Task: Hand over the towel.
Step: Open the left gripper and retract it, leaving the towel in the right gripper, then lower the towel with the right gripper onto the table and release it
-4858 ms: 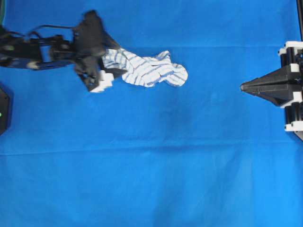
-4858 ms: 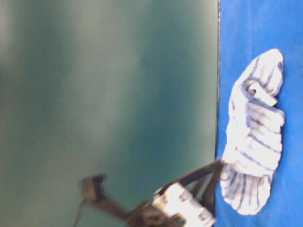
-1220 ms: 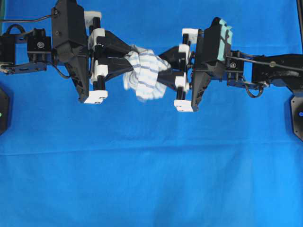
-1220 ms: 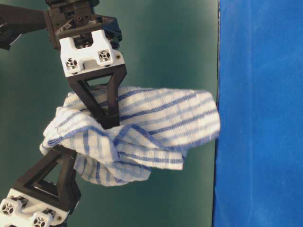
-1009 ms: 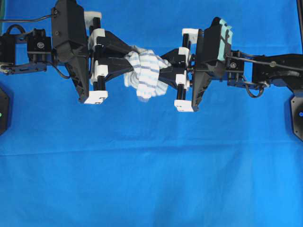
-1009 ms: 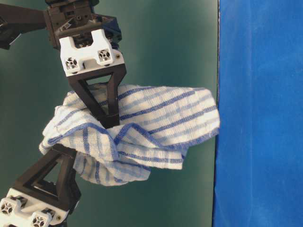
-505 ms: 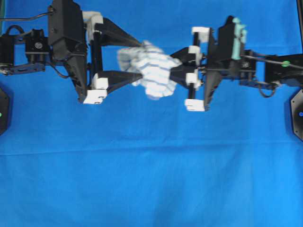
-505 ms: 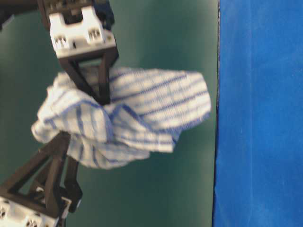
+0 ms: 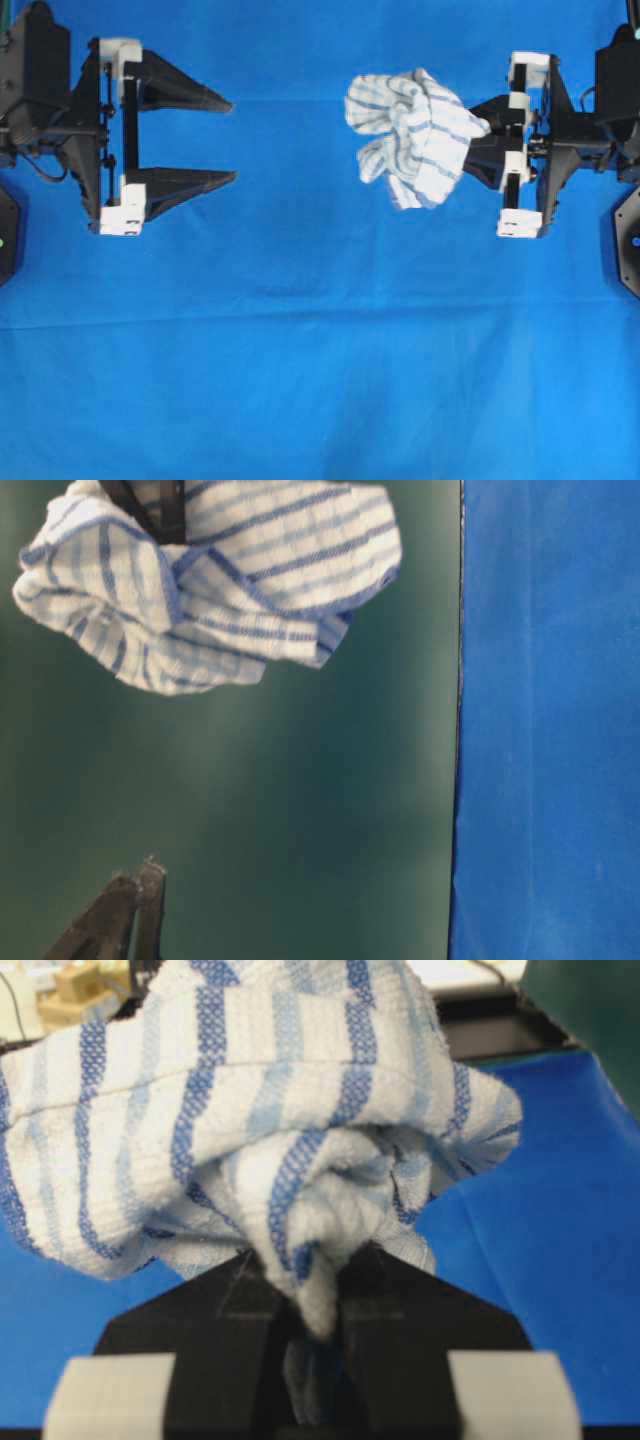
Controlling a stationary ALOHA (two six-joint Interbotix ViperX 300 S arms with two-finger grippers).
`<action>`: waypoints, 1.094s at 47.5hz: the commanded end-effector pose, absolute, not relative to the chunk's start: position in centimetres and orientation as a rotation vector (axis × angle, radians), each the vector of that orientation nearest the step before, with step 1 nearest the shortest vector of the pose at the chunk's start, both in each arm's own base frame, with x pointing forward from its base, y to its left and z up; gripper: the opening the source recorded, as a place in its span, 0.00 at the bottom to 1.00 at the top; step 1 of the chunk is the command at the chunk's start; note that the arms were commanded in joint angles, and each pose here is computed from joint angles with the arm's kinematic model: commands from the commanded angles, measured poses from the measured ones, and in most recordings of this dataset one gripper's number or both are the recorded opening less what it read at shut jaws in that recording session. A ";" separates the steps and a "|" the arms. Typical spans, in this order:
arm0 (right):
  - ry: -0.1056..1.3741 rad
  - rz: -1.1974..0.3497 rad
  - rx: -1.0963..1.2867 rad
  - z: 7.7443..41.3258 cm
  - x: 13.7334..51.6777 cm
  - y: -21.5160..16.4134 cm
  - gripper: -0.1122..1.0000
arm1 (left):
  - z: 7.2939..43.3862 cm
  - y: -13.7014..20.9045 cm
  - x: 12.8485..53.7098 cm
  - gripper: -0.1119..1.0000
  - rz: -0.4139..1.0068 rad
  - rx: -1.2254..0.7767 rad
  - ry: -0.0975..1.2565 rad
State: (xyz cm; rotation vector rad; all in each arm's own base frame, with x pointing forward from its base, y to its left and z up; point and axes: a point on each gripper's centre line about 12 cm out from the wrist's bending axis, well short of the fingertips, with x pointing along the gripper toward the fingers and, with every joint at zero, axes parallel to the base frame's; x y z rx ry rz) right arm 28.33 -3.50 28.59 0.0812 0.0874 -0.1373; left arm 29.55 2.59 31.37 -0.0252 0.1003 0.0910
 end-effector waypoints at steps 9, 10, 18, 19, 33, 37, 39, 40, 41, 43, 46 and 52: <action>0.073 -0.136 0.090 29.2 28.6 -3.5 0.15 | 32.3 2.3 29.4 0.93 0.082 -0.023 0.056; 0.071 -0.137 0.091 29.2 28.7 -3.5 0.15 | 32.3 2.3 29.4 0.93 0.082 -0.023 0.054; 0.152 -0.145 0.097 27.5 31.3 -4.0 0.15 | 32.4 2.3 29.4 0.93 0.083 -0.024 0.048; 0.170 -0.148 0.100 27.1 31.7 -4.1 0.15 | 32.4 2.3 29.4 0.93 0.082 -0.023 0.048; 0.573 -0.158 0.127 20.1 37.8 -5.1 0.15 | 32.4 2.3 29.3 0.93 0.082 -0.023 0.047; 0.688 -0.156 0.134 17.6 38.8 -5.2 0.15 | 32.4 2.3 29.3 0.93 0.082 -0.021 0.047; 0.728 -0.156 0.136 16.5 39.2 -5.3 0.15 | 32.4 2.3 29.3 0.93 0.082 -0.021 0.045; 0.746 -0.156 0.138 16.0 39.4 -5.3 0.15 | 32.4 2.3 29.3 0.93 0.081 -0.021 0.047; 0.763 -0.157 0.142 15.6 39.5 -5.3 0.15 | 32.4 2.3 29.3 0.93 0.082 -0.021 0.047; 0.789 -0.157 0.143 14.8 39.9 -5.3 0.15 | 32.4 2.3 29.3 0.93 0.082 -0.023 0.047; 0.822 -0.157 0.146 13.6 40.2 -5.4 0.15 | 32.4 2.3 29.3 0.93 0.082 -0.023 0.047; 0.842 -0.158 0.147 12.8 40.2 -5.4 0.15 | 32.4 2.2 29.3 0.93 0.078 -0.021 0.047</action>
